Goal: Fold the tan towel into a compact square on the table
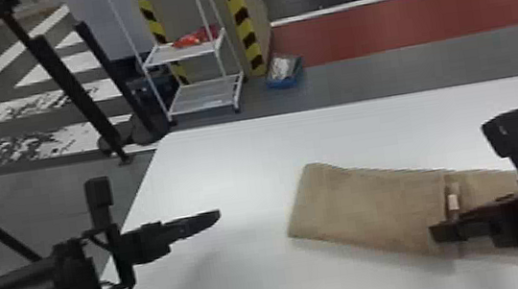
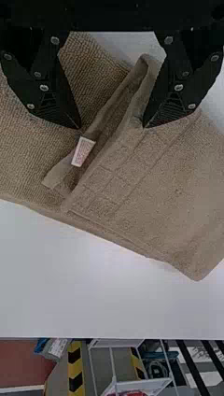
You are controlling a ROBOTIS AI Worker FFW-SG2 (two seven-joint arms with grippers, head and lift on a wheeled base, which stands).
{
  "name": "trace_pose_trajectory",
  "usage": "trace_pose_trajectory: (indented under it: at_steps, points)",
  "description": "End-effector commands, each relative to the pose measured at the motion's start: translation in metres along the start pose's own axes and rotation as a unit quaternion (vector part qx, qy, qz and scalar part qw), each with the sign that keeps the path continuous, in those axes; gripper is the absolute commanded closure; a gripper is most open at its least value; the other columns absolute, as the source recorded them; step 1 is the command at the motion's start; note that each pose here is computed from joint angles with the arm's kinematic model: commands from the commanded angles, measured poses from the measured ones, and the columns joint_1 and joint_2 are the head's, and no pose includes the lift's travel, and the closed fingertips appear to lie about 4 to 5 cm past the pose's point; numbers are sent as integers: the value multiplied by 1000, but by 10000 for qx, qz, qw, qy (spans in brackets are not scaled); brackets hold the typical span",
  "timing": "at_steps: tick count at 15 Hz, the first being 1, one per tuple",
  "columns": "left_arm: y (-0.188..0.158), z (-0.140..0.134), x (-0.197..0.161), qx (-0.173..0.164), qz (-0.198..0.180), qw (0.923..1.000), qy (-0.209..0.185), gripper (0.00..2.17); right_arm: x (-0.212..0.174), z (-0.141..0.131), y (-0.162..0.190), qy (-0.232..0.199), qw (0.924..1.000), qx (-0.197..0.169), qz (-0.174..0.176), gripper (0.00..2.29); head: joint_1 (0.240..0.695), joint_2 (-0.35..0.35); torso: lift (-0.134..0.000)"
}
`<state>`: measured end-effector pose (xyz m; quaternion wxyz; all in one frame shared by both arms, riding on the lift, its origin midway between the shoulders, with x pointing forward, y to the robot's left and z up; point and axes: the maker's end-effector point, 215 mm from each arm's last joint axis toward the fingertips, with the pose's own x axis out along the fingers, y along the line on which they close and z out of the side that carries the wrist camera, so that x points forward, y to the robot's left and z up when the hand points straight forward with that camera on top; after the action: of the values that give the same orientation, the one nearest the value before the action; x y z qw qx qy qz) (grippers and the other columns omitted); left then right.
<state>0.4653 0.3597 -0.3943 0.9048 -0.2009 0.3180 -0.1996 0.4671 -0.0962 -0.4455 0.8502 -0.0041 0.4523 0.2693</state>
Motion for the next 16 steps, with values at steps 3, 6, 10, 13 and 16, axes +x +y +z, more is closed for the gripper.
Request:
trace_pose_trajectory:
  at_steps: [3, 6, 10, 13, 16]
  points:
    - [-1, -1, -1, -8, -15, 10000, 12, 87, -1, 9, 0, -55, 9999, -101, -60, 593, 695, 305, -125]
    - [0, -2, -2, -2, -12, 10000, 17, 87, -1, 10, -2, -41, 9999, -111, -88, 707, 695, 304, -125]
    - [-1, -3, -2, -10, -30, 10000, 32, 87, -1, 6, -1, -17, 9999, -109, -90, 711, 695, 305, -125]
    - [0, -3, -3, -10, -37, 10000, 32, 87, 1, -5, -1, 55, 9999, -52, -76, 1025, 695, 305, -125]
    - [0, -2, -4, -2, -35, 10000, 23, 87, 0, -3, 1, 21, 10000, -53, -65, 1119, 695, 307, -125]
